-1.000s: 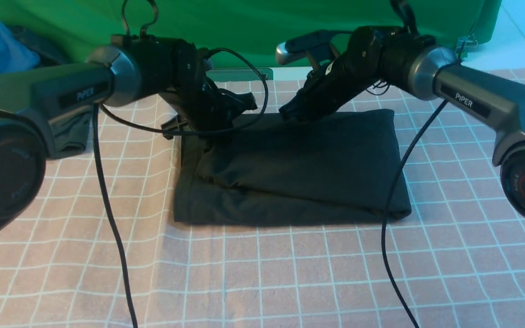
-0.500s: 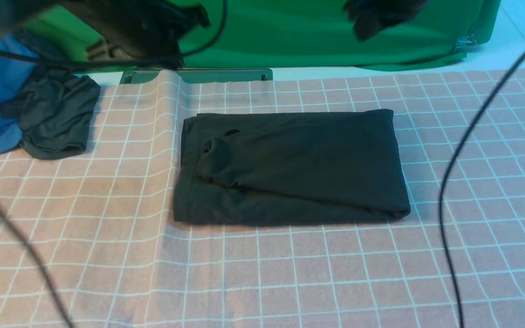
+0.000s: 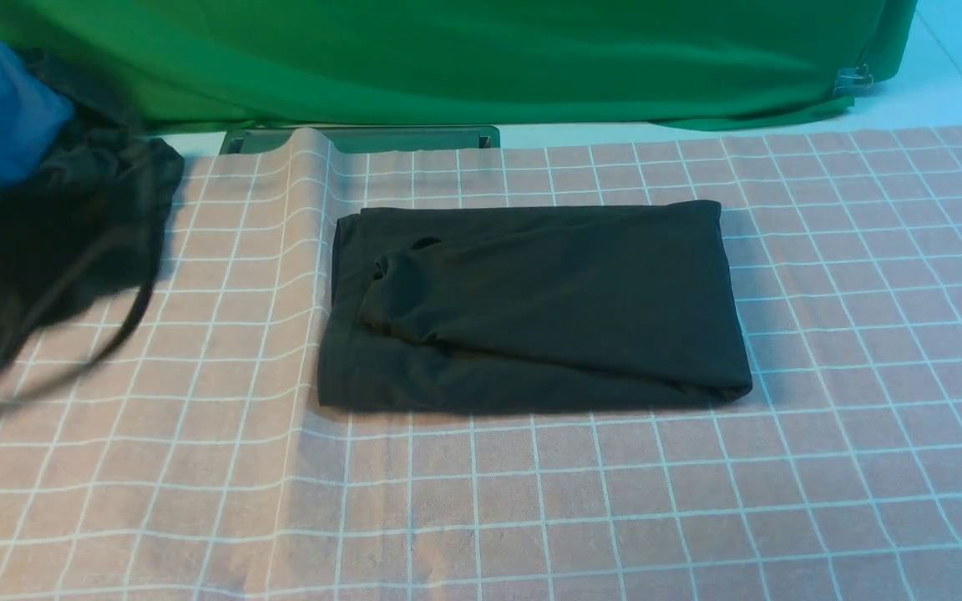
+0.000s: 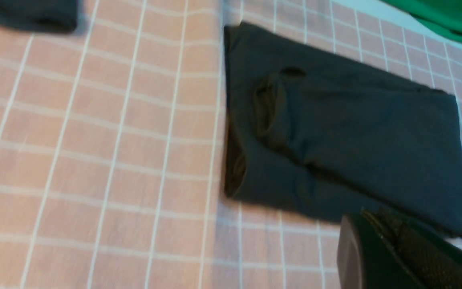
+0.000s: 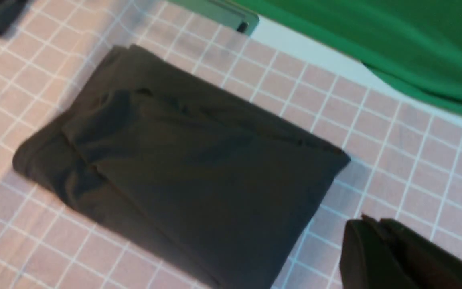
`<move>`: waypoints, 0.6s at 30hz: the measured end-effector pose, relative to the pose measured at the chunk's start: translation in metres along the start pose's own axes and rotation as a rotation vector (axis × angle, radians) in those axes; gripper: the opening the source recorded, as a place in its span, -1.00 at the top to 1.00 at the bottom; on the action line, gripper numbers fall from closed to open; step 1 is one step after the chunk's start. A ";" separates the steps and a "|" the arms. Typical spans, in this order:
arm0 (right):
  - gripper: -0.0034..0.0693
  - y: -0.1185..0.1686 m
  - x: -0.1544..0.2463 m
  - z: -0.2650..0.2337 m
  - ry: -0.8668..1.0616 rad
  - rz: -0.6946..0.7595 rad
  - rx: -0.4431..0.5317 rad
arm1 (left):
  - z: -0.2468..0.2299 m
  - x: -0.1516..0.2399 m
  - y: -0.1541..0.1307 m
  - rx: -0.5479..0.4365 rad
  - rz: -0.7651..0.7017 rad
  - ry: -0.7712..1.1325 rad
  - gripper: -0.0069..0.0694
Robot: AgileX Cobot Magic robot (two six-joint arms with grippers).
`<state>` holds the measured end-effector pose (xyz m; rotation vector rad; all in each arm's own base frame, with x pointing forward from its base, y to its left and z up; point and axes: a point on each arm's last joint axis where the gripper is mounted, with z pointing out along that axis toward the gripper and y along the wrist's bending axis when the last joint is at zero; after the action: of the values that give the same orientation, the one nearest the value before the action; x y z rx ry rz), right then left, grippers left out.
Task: Fold a long-sleeved shirt over a pink coffee tablecloth.
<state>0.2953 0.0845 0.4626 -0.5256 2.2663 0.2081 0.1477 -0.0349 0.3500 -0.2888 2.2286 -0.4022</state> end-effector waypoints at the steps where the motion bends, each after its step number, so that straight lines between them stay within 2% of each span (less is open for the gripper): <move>1: 0.71 0.001 0.009 -0.004 -0.024 -0.002 0.010 | -0.008 0.014 0.007 0.013 -0.014 -0.025 0.79; 8: 0.71 0.015 0.061 -0.070 -0.401 -0.022 0.115 | -0.040 0.067 0.035 0.130 -0.071 -0.227 0.79; 9: 0.71 0.018 0.076 -0.087 -0.507 -0.025 0.140 | -0.044 0.074 0.039 0.159 -0.075 -0.275 0.79; 14: 0.71 0.031 0.134 -0.137 -0.866 -0.034 0.219 | -0.047 0.089 0.047 0.233 -0.092 -0.396 0.79; 17: 0.71 0.036 0.163 -0.150 -1.015 -0.043 0.256 | -0.044 0.092 0.049 0.233 -0.093 -0.396 0.79; 18: 0.71 0.040 0.188 -0.160 -1.126 -0.048 0.280 | -0.041 0.094 0.050 0.230 -0.093 -0.392 0.79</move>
<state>0.0575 0.0142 0.4330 -0.2074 1.1535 0.1091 0.0532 -0.0129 0.2896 -0.3191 1.7728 -0.5930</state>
